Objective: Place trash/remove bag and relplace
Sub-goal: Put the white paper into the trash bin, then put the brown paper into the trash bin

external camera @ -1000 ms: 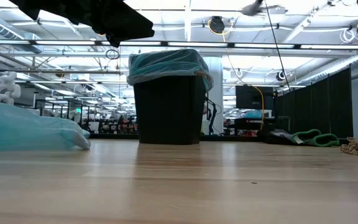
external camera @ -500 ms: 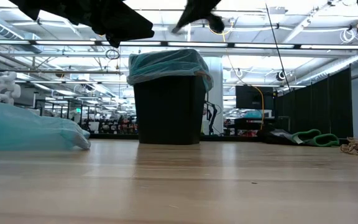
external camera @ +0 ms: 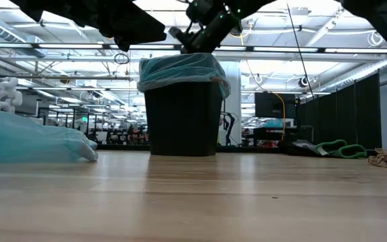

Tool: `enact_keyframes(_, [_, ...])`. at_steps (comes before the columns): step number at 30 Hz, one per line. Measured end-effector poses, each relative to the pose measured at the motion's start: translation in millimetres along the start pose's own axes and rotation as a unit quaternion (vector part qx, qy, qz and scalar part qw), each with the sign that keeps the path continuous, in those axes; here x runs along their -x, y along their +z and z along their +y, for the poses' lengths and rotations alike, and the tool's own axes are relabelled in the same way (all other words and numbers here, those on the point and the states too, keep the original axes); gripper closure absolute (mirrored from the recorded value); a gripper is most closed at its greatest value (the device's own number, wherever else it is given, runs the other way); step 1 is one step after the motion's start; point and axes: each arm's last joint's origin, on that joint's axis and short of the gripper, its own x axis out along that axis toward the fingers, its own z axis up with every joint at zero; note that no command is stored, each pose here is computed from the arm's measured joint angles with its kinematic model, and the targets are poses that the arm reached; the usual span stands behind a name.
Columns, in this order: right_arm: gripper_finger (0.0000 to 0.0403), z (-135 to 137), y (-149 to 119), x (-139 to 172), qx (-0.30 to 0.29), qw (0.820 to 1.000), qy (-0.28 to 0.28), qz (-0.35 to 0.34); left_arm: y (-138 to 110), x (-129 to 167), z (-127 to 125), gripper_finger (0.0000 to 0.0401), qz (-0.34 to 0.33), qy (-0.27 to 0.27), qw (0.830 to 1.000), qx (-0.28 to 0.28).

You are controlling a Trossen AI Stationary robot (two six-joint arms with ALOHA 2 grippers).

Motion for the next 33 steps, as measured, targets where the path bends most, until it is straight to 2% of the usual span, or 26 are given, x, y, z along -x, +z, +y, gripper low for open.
enact_keyframes(5, [0.0326, -3.4, 3.2, -4.8, -0.021, 0.998, 0.05, 0.013, -0.1, 0.0, 0.0, 0.026, 0.0, 0.0, 1.0, 0.0])
enact_keyframes(9, [0.0276, -2.0, 6.9, 5.3, -0.02, 0.998, 0.056, 0.003, -0.1, 0.0, 0.0, 0.026, 0.0, 0.0, 1.0, 0.0])
enact_keyframes(13, [0.0244, -0.8, 12.9, 29.2, -0.028, 0.998, 0.061, -0.012, -0.1, 0.0, 0.0, 0.026, 0.001, 0.0, 1.0, 0.0])
enact_keyframes(18, [0.0231, 1.6, 16.6, 77.1, -0.019, 0.998, 0.056, -0.029, -0.1, 0.0, 0.1, 0.026, 0.0, 0.0, 1.0, 0.001])
enact_keyframes(20, [0.0231, 3.0, 14.2, 102.0, -0.01, 0.999, 0.033, -0.036, 0.0, 0.0, 0.0, 0.026, 0.0, 0.0, 1.0, 0.001])
enact_keyframes(24, [0.0239, 6.8, -3.2, 146.6, 0.008, 0.998, -0.049, -0.026, -0.1, 0.0, -0.1, 0.026, 0.0, 0.0, 1.0, 0.001])
enact_keyframes(30, [0.0249, 26.6, -48.8, 197.8, 0.017, 0.992, -0.11, 0.051, 0.0, 0.1, -0.3, 0.026, 0.0, -0.001, 1.0, 0.002])
enact_keyframes(33, [0.025, 38.6, -78.3, 214.4, 0.021, 0.982, -0.167, 0.083, 0.0, 0.1, -0.3, 0.026, 0.0, -0.001, 1.0, 0.018])
